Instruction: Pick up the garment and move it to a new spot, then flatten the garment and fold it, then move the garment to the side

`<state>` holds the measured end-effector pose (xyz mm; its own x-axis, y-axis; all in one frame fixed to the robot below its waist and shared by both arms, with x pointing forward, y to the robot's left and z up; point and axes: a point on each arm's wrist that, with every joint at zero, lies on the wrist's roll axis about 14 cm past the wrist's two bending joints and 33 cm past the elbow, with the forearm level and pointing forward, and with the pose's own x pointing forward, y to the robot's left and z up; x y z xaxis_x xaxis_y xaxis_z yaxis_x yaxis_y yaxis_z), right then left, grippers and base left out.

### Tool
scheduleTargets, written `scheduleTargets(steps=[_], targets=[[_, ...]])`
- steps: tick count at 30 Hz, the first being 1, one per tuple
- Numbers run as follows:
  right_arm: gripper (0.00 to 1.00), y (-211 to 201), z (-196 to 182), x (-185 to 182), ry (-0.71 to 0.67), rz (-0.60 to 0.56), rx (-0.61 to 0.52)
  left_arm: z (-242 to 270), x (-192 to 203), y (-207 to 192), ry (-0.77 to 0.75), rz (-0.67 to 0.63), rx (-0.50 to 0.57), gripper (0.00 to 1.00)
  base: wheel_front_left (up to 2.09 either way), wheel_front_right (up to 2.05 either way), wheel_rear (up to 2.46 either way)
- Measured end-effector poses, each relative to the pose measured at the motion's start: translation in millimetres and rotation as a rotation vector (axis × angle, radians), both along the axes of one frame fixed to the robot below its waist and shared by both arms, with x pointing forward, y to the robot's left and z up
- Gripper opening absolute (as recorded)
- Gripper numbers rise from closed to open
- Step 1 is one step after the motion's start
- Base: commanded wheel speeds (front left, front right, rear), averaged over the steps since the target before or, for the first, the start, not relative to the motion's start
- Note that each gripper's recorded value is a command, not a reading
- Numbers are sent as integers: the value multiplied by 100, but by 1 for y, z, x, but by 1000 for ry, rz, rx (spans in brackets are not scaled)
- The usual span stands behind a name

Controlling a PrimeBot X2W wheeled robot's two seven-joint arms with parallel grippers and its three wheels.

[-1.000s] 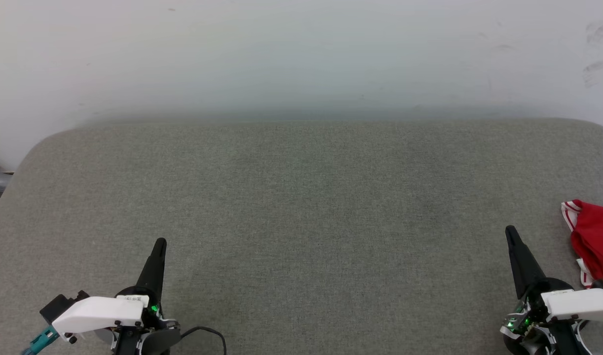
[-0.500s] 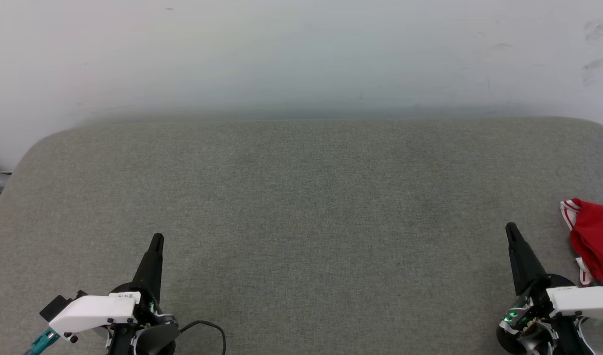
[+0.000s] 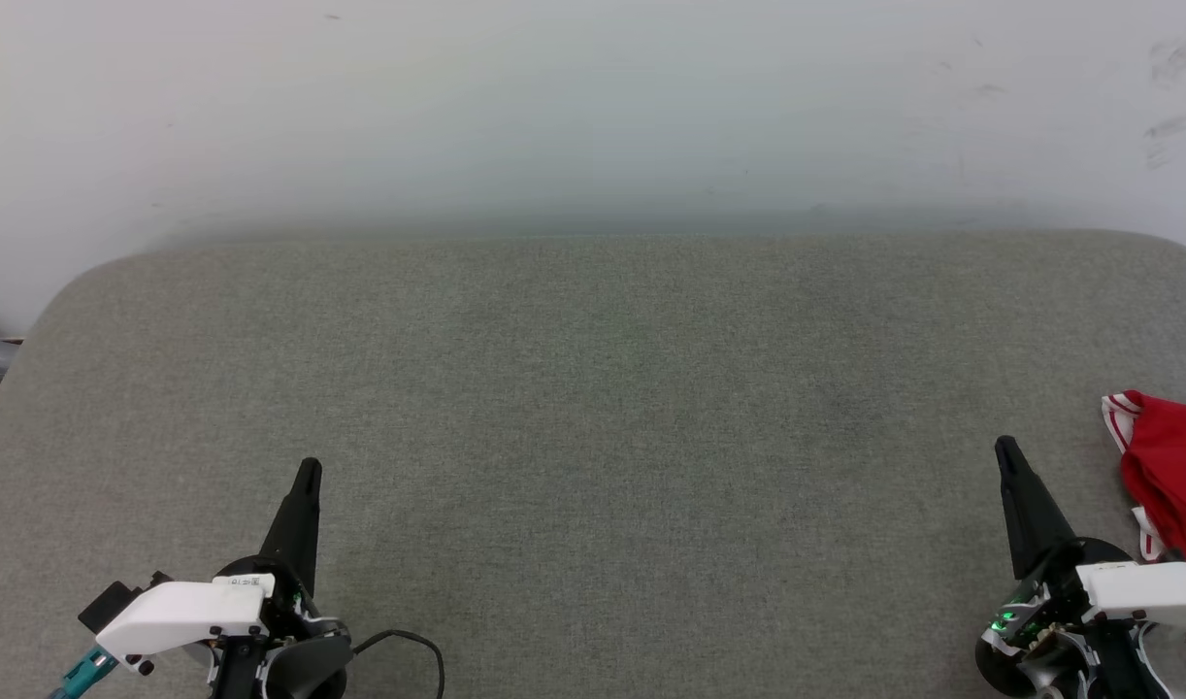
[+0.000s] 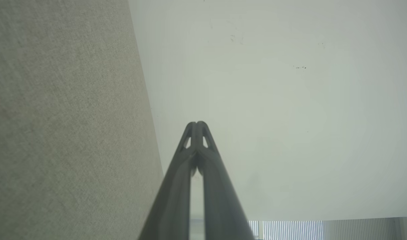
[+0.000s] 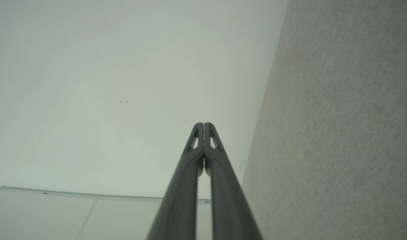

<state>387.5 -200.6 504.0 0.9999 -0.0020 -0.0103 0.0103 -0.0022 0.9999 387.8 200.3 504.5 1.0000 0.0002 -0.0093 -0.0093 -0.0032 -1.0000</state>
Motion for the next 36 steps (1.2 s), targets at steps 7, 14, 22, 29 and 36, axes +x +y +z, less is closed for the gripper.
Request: scheduleTargets(steps=[7, 14, 22, 29, 36], targets=[[0, 0, 0, 0, 0, -1, 0, 0, 0, 0, 0, 0, 0, 0, 0, 0, 0], [0, 0, 0, 0, 0, 0, 1, 0, 0, 0, 0, 0, 0, 0, 0, 0, 0], [0, 0, 0, 0, 0, 0, 1, 0, 0, 0, -1, 0, 0, 0, 0, 0, 0], [0, 0, 0, 0, 0, 0, 1, 0, 0, 0, -1, 0, 0, 0, 0, 0, 0], [0, 0, 0, 0, 0, 0, 1, 0, 0, 0, -1, 0, 0, 0, 0, 0, 0]])
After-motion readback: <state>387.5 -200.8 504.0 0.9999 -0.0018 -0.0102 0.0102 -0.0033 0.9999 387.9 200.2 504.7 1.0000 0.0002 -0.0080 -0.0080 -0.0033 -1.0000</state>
